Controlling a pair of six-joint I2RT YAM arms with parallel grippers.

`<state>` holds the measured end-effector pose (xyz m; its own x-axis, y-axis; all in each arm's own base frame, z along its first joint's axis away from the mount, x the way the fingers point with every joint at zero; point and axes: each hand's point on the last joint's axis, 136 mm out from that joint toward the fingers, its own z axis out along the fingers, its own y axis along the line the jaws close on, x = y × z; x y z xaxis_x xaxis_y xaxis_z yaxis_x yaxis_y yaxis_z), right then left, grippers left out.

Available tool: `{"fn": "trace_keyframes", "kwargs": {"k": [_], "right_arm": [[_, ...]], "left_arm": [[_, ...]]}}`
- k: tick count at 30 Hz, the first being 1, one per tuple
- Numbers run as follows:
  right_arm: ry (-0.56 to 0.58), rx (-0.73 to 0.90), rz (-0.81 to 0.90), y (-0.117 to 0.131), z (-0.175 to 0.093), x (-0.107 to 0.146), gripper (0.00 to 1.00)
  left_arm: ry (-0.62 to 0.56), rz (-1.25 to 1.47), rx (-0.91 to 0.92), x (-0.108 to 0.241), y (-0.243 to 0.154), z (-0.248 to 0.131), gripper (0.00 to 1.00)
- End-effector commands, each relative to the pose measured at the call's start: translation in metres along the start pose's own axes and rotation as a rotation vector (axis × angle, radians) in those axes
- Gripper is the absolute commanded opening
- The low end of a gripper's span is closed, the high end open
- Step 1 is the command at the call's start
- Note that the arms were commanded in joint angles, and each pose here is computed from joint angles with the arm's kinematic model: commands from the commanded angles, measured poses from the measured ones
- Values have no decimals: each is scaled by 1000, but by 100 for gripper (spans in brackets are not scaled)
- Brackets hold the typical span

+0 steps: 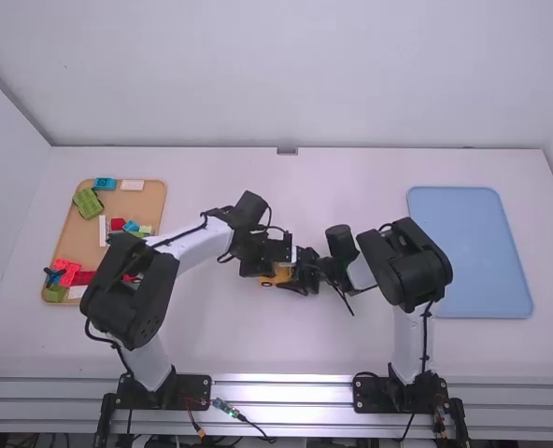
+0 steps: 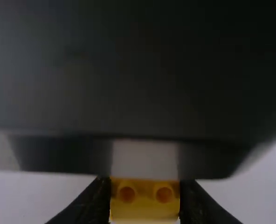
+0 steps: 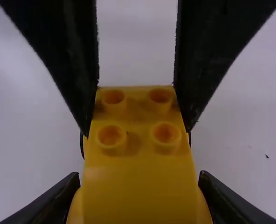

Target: Assemble lego blocks to make yellow taxi

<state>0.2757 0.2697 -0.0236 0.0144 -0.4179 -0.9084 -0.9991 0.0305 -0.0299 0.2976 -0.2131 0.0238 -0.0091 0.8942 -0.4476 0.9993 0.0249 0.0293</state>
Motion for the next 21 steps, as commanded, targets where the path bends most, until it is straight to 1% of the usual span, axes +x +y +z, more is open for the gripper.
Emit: {"fn": "trace_keyframes", "kwargs": {"k": [1,2,3,5,8,11,16,18,19,21], "right_arm": [[30,-2,22,5,5,8,63],[30,-2,21,5,5,8,63],[30,-3,21,5,5,8,63],[30,-2,22,5,5,8,63],[30,-2,21,5,5,8,63],[30,-2,21,5,5,8,63],[30,10,30,1,2,10,63],[29,15,37,-1,0,10,63],[29,17,41,-1,-1,11,64],[31,20,46,-2,-2,12,64]], "left_arm": [[5,27,41,-6,-10,13,41],[4,27,42,-6,-10,13,41],[2,27,43,-6,-11,13,47],[2,27,42,-7,-10,13,52],[0,28,40,-7,-10,13,55],[-13,30,43,-10,-10,11,56],[-62,42,44,-18,-11,1,63],[-95,93,72,-24,-19,-4,68],[-112,106,78,-25,-20,-7,76],[-158,92,66,-29,-16,-15,78]]}}
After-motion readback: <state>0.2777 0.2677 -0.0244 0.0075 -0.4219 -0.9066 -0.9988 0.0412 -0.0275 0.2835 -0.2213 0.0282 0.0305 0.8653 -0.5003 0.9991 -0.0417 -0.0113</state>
